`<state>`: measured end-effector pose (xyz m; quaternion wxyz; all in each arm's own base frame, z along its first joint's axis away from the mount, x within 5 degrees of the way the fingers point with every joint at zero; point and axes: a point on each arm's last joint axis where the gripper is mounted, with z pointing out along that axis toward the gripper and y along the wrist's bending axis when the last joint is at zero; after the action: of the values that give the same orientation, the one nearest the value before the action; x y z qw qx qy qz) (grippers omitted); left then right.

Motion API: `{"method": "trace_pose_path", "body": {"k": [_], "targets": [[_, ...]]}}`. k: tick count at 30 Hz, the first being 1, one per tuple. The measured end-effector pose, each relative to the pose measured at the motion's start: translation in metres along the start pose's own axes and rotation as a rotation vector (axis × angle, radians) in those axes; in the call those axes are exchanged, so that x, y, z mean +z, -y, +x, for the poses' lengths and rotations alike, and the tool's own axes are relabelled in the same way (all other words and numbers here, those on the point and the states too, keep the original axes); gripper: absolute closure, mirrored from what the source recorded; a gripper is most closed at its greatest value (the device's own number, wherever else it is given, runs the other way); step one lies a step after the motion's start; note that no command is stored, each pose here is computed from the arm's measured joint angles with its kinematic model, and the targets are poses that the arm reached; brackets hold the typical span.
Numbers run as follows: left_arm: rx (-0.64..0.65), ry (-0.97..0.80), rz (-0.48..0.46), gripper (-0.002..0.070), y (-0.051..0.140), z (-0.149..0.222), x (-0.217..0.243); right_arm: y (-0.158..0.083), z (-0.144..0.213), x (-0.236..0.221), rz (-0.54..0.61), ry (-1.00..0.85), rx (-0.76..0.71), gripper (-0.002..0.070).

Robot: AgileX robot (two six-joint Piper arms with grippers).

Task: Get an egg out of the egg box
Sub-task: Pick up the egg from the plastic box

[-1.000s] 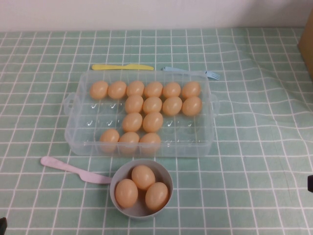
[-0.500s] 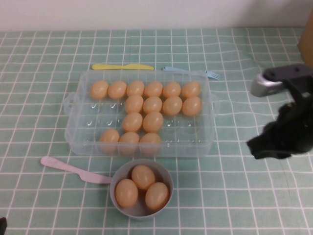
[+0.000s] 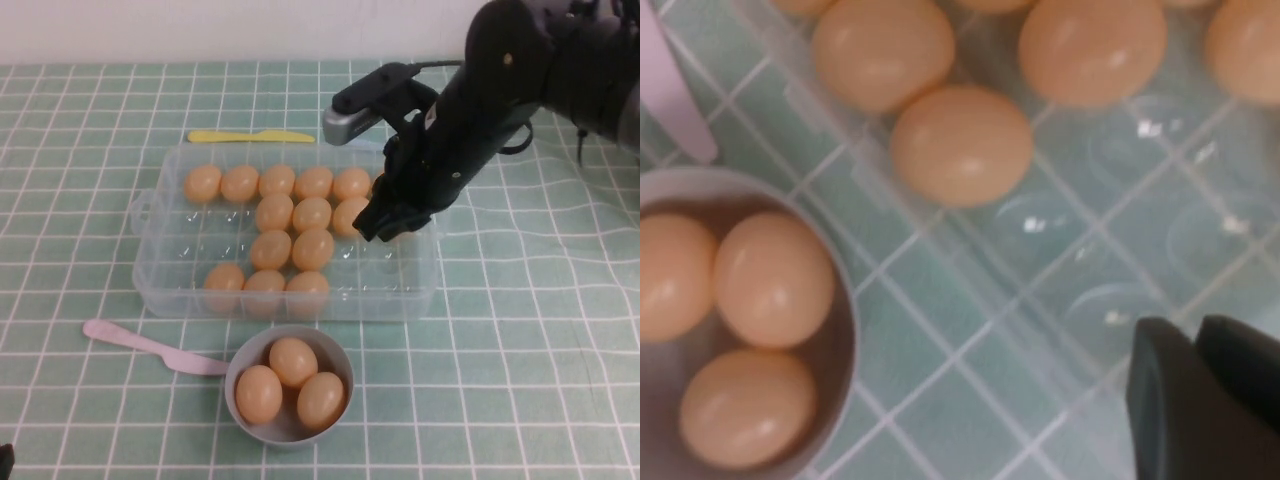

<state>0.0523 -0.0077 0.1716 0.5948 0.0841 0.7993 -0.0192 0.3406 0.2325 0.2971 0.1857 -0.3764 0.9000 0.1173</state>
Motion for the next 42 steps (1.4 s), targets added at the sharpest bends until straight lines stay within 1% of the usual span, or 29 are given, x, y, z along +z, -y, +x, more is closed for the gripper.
{"method": "trace_pose_path", "body": {"k": [2, 5, 8, 10, 13, 18, 27, 35, 42], "targets": [[0.000, 0.000, 0.000, 0.0679, 0.000, 0.000, 0.000, 0.003, -0.008, 0.006, 0.000, -0.003, -0.019, 0.0625], [0.000, 0.000, 0.000, 0.0679, 0.000, 0.000, 0.000, 0.007, -0.019, 0.020, -0.004, -0.014, -0.063, 0.0540], [0.000, 0.000, 0.000, 0.0679, 0.000, 0.000, 0.000, 0.011, -0.025, 0.035, -0.010, -0.030, -0.121, 0.0417], [0.000, 0.000, 0.000, 0.0679, 0.000, 0.000, 0.000, 0.013, -0.026, 0.046, -0.015, -0.043, -0.188, 0.0339], [0.000, 0.000, 0.000, 0.0679, 0.000, 0.000, 0.000, 0.015, -0.026, 0.059, -0.017, -0.047, -0.284, 0.0276], [0.000, 0.000, 0.000, 0.0679, 0.000, 0.000, 0.000, 0.021, -0.030, 0.074, 0.007, -0.006, -0.318, 0.0251], [0.000, 0.000, 0.000, 0.0679, 0.000, 0.000, 0.000, 0.035, -0.033, 0.087, 0.043, 0.042, -0.302, 0.0248], [0.000, 0.000, 0.000, 0.0679, 0.000, 0.000, 0.000, 0.037, -0.038, 0.091, 0.073, 0.091, -0.306, 0.0248], [0.000, 0.000, 0.000, 0.0679, 0.000, 0.000, 0.000, 0.039, -0.036, 0.099, 0.078, 0.080, -0.311, 0.0248]]}}
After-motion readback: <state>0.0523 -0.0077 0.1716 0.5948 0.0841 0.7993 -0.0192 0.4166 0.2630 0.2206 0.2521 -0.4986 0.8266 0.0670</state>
